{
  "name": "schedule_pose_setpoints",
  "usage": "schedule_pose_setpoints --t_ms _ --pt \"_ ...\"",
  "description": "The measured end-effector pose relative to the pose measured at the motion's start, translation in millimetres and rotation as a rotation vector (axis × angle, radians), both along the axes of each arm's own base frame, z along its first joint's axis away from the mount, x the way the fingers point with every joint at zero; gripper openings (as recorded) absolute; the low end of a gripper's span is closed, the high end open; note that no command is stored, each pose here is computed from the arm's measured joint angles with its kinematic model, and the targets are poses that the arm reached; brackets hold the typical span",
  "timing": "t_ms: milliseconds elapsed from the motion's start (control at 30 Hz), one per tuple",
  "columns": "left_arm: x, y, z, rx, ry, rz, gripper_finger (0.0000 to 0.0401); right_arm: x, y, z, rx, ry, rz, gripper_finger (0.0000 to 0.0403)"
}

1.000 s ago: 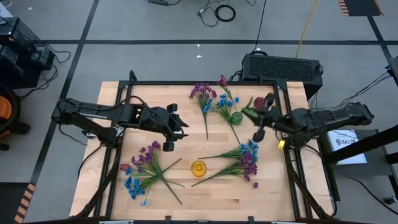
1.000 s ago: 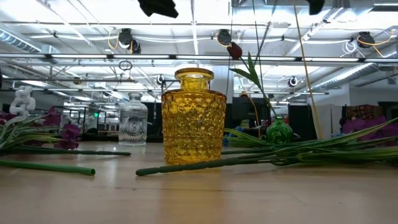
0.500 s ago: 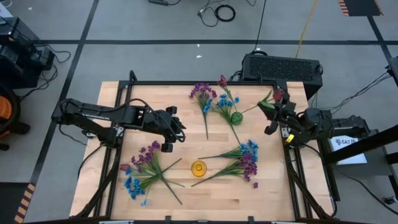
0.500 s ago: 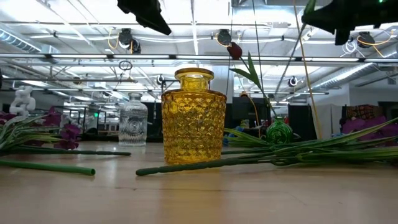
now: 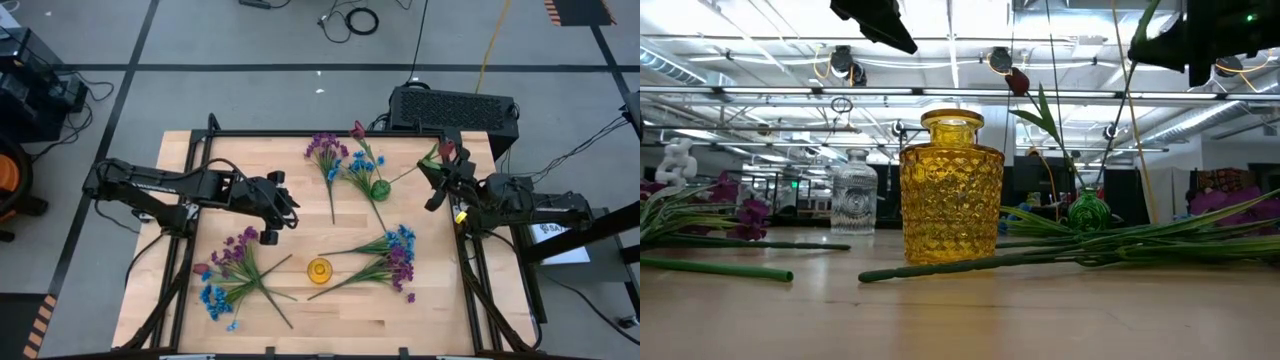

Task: Sort flowers into vase by color
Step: Put the top red flower into the green vase

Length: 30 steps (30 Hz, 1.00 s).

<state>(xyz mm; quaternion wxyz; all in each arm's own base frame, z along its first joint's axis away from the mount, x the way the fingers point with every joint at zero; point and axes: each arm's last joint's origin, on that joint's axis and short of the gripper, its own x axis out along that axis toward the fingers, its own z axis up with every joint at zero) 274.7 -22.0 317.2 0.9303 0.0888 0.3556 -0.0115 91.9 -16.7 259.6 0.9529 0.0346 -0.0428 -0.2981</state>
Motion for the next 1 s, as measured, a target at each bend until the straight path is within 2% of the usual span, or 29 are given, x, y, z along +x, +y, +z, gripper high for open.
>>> schedule_pose_setpoints --t_ms 367,1000 --pt "0 0 0 0.003 0.001 -0.003 0.0173 2 -1 0 0.029 -0.016 -0.004 0.0004" --pt "1 0 1 0.002 -0.02 -0.003 0.0173 25 -4 -9 0.089 0.044 -0.08 0.0012"
